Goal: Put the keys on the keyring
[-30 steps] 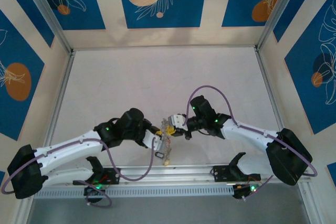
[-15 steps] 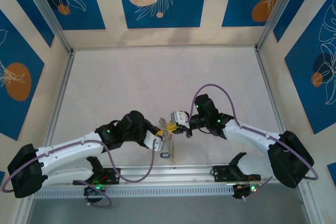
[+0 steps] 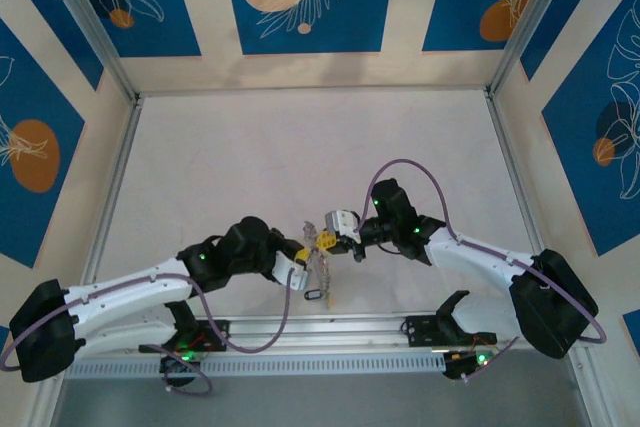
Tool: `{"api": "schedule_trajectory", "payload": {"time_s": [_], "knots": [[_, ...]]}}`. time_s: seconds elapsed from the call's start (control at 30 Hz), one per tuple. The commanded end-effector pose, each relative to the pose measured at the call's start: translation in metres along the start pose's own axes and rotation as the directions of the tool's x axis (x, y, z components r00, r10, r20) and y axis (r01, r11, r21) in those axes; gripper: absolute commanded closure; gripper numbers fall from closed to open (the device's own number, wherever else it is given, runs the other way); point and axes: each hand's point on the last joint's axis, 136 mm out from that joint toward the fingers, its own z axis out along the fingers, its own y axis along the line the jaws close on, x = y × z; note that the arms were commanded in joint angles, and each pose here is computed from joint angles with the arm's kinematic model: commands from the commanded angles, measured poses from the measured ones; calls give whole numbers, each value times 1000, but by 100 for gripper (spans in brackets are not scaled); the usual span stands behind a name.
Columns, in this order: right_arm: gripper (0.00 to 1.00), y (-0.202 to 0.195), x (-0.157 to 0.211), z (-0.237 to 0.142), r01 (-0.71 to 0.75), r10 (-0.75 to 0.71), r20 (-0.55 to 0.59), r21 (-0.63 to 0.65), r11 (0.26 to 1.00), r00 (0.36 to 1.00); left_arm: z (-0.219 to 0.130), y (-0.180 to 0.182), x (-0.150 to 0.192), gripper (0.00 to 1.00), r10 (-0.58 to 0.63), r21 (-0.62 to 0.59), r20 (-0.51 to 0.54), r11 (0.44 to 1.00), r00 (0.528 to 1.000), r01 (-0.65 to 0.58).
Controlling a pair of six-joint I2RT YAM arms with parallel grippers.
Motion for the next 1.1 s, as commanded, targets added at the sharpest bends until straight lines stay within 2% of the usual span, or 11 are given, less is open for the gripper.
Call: {"api": "schedule_trajectory", "payload": {"time_s": [0.0, 0.23, 0.4, 0.47, 0.67, 0.77, 0.83, 0.9, 1.0, 1.07], "knots": [[100, 6, -5, 0, 5, -4, 41, -27, 1000, 999, -1, 6, -1, 100, -32, -51, 2, 998, 999, 32], [100, 8, -3, -1, 39, -38, 45, -16, 999, 998, -10, 14, 16, 100, -164, -131, -42, 979, 986, 158], [100, 7, 0, 0, 43, -42, 34, -10, 999, 999, -23, 11, 29, 100, -342, -173, -47, 928, 939, 329], [100, 6, 0, 0, 43, -43, 34, -9, 999, 998, -27, 5, 39, 100, -416, -175, -85, 901, 905, 398], [100, 3, 2, 2, 39, -39, 29, -2, 999, 999, -41, -8, 77, 100, -596, -249, -251, 801, 763, 544], [100, 1, 4, 1, 37, -37, 26, 4, 999, 999, -52, -8, 96, 100, -700, -315, -316, 714, 641, 625], [100, 1, 4, 1, 35, -35, 25, 5, 999, 999, -56, -13, 101, 100, -757, -310, -330, 651, 563, 693], [100, 0, 5, 1, 32, -33, 25, 6, 999, 999, -54, -11, 93, 100, -773, -279, -297, 632, 561, 723], [100, 0, 5, 1, 29, -29, 27, 3, 1000, 999, -52, -1, 91, 100, -824, -275, -237, 565, 515, 778], [100, 0, 4, 0, 32, -32, 28, 4, 999, 999, -48, 0, 94, 100, -840, -265, -237, 539, 488, 800]]}}
